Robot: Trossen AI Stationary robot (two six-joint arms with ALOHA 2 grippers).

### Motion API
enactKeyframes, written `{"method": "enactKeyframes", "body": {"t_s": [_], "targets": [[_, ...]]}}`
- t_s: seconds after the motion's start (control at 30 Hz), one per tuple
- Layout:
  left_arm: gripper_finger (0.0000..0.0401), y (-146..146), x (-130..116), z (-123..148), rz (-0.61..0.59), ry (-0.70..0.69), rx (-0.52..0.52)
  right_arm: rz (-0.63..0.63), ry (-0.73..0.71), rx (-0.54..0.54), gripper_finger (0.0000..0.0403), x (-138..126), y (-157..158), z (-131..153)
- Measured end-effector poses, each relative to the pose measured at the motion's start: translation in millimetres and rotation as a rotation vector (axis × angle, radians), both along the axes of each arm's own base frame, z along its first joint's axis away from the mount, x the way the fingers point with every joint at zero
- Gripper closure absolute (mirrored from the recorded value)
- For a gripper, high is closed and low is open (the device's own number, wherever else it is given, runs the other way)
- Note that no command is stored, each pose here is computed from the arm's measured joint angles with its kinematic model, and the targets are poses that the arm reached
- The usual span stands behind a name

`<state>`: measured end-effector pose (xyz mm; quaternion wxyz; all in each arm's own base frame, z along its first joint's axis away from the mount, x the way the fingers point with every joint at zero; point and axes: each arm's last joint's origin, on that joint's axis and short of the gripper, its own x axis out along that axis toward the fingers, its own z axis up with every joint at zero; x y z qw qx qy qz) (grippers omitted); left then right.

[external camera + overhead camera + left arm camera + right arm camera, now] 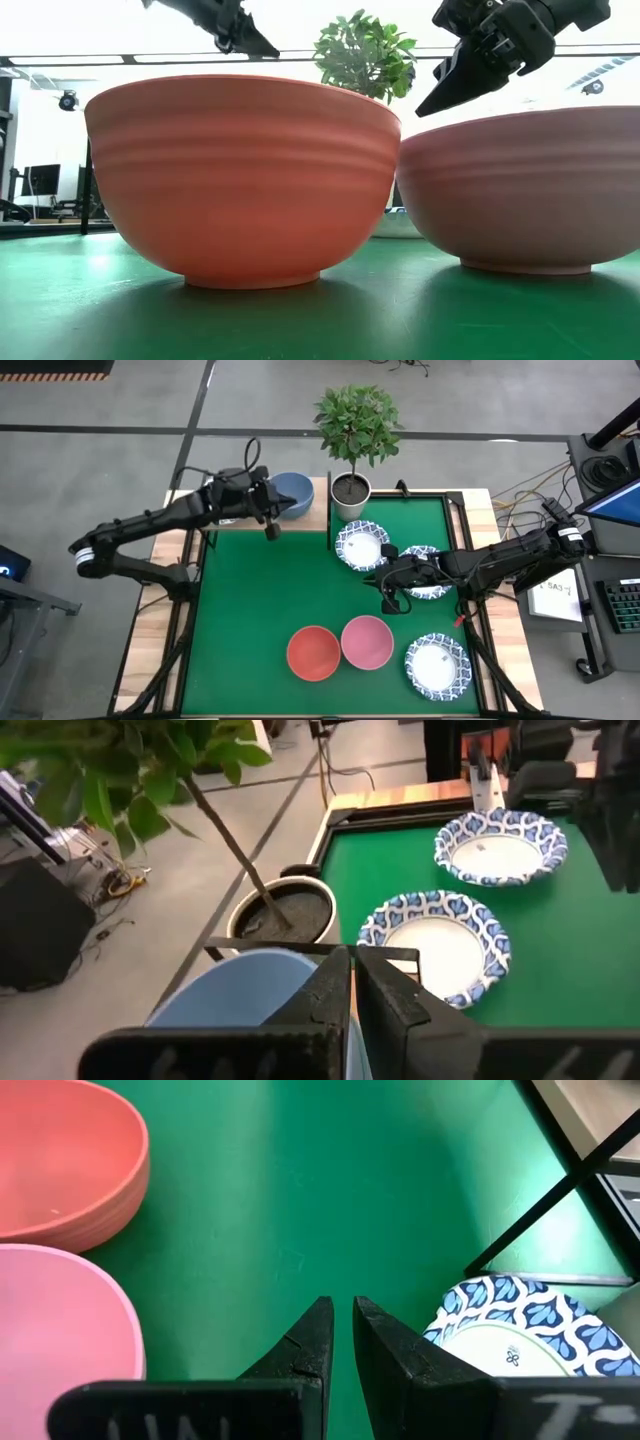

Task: Place and stack bowls onto a shelf
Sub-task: Stack the blue bowl on top of the green bowl on the shelf

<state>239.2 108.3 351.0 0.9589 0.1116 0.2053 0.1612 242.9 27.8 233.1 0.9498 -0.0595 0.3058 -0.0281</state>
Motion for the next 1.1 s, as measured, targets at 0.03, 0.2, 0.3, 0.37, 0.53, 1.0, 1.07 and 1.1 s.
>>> {"method": "enactKeyframes", "body": {"t_s": [0.03,0.2,0.3,0.37,0.53,1.0,1.07,1.1], "targets": [[0.0401,0.4,0.1,-5.1,0.005,-0.003,-0.005,0.000,-0.001,0.001,0.0371,0.0,0.1,0.1],[0.0401,2.7,3.7,-18.3,0.017,0.011,-0.037,-0.001,-0.008,0.002,0.0371,0.4,0.1,0.6],[0.0401,4.5,6.7,-22.1,0.020,0.025,-0.046,-0.002,-0.009,0.004,0.0371,0.5,0.1,0.7],[0.0401,5.9,8.2,-24.1,0.024,0.031,-0.053,-0.002,-0.009,0.004,0.0371,0.5,0.1,0.6],[0.0401,8.1,12.4,-30.8,0.030,0.057,-0.075,-0.002,-0.009,0.004,0.0371,0.4,0.1,0.6],[0.0401,8.5,13.4,-37.8,0.044,0.076,-0.119,0.001,-0.007,0.000,0.0371,0.3,0.1,0.3],[0.0401,8.4,13.1,-40.3,0.047,0.080,-0.128,0.002,-0.007,-0.001,0.0371,0.3,0.1,0.3],[0.0401,8.4,13.1,-41.0,0.048,0.080,-0.130,0.002,-0.007,-0.001,0.0371,0.3,0.1,0.3]]}}
